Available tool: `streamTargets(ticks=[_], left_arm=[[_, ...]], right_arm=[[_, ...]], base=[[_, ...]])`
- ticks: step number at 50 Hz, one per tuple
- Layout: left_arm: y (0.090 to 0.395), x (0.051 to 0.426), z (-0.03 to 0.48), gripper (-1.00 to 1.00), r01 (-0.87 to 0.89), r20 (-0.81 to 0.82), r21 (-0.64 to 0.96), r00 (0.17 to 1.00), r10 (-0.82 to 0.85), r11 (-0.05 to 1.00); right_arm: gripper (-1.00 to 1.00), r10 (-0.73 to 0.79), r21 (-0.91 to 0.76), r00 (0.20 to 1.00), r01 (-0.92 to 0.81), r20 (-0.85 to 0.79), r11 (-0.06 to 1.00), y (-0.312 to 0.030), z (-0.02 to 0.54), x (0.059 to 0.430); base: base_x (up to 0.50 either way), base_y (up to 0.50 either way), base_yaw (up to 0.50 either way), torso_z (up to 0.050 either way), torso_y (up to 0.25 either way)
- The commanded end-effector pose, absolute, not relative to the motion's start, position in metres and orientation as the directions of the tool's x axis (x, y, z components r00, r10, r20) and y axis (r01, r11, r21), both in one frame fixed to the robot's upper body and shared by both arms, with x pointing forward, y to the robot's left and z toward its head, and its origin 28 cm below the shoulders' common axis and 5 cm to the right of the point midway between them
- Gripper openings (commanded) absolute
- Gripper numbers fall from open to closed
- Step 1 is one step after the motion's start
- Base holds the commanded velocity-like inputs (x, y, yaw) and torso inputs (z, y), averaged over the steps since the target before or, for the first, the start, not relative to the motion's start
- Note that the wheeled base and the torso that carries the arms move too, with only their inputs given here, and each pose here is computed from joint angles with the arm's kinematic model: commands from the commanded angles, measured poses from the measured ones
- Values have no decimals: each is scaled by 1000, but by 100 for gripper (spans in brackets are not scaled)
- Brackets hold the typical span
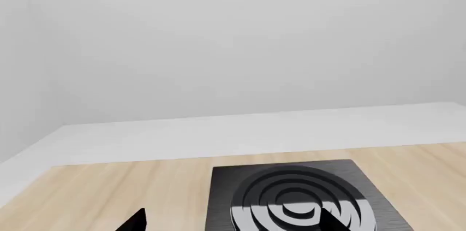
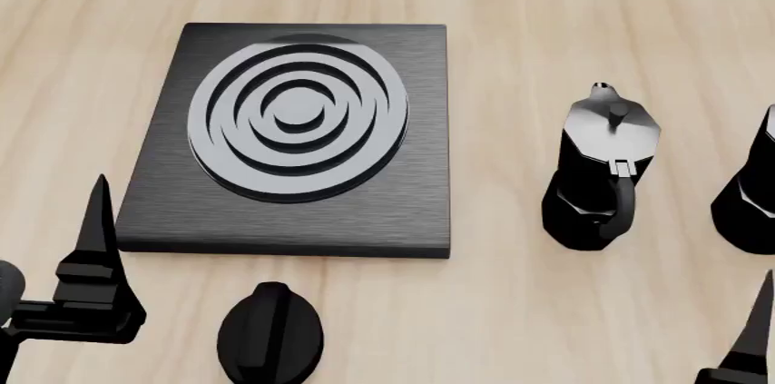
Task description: Put the right moka pot on the stove.
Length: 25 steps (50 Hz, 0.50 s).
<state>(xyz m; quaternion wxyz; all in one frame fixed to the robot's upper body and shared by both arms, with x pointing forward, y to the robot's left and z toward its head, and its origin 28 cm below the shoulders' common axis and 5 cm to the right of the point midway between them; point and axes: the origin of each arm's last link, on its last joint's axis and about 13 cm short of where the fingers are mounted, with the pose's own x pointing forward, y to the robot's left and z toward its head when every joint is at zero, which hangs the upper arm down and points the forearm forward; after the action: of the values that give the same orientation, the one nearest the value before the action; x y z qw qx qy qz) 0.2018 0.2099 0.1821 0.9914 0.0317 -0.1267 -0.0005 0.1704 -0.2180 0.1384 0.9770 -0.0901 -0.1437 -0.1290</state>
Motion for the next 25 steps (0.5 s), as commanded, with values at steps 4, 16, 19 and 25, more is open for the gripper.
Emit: streamTargets(ticks=[4,16,19,25], left_arm=[[210,202,182,100,-10,250,64,968,-7,998],[210,202,183,100,-10,250,62,968,-5,998],[210,202,183,100,-12,251,60,968,-4,998],[210,202,183,100,-14,252,62,968,-2,998]], right_arm=[[100,-258,-140,925,306,280,942,-234,126,172],[100,-257,-163,936,300,241,940,-242,128,181],[100,-260,-154,938,299,229,942,-244,128,183],[100,-256,-139,942,289,215,947,-247,128,185]], base=[[0,0,0,0,0],[0,0,0,0,0],[0,0,0,0,0],[0,0,0,0,0]])
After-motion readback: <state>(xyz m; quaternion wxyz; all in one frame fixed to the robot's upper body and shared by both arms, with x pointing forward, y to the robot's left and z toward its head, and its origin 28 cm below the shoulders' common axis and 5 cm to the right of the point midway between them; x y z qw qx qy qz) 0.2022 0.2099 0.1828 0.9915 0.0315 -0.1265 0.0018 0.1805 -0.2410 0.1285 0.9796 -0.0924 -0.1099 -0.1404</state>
